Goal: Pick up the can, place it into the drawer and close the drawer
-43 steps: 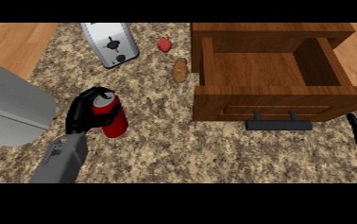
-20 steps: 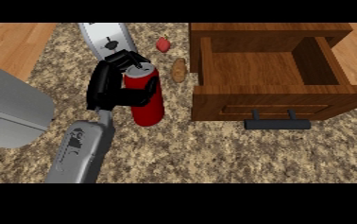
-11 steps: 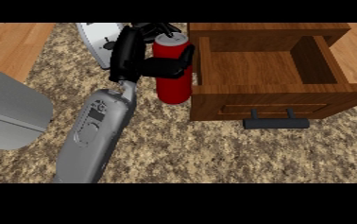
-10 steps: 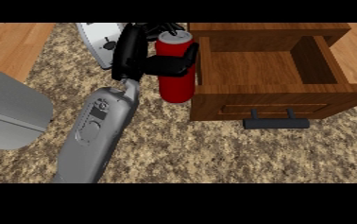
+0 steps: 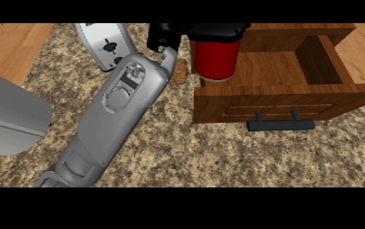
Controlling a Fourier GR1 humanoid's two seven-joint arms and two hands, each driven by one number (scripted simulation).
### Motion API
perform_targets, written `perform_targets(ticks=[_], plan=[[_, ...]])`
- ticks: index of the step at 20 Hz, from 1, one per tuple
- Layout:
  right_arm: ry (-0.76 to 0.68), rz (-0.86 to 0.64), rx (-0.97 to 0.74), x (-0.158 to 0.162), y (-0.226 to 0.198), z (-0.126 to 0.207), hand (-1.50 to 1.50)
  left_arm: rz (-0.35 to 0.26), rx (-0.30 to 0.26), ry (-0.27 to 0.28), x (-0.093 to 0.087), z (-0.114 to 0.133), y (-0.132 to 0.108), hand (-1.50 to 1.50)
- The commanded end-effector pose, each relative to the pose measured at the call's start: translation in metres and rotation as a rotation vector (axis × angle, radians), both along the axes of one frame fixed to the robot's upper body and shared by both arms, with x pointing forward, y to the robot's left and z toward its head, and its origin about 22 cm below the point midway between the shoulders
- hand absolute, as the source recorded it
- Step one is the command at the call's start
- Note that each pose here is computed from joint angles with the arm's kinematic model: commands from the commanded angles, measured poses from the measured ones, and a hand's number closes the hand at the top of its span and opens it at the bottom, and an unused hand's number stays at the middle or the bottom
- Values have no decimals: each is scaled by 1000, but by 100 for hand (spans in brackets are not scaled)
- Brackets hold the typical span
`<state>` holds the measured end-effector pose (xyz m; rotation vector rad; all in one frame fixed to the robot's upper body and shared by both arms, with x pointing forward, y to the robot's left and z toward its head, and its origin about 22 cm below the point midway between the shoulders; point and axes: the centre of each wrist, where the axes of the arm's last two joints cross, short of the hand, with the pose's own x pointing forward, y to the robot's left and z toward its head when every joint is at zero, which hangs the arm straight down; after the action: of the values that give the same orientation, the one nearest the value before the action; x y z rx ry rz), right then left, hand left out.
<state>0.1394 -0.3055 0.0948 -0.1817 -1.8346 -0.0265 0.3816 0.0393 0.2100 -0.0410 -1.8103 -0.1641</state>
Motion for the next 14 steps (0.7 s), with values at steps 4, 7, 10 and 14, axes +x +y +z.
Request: perform_targets(ticks=[4, 7, 10, 14], plan=[[-6, 5, 3, 8, 11, 16, -150, 6, 25, -3, 21, 20, -22, 150], [-2, 7, 11, 10, 9, 7, -150, 13, 48, 12, 21, 32, -43, 150], [4, 9, 2, 18, 11, -8, -150, 3, 66, 20, 24, 50, -53, 150], [-12, 20, 2, 14, -17, 2, -150, 29, 90, 31, 28, 22, -56, 150]])
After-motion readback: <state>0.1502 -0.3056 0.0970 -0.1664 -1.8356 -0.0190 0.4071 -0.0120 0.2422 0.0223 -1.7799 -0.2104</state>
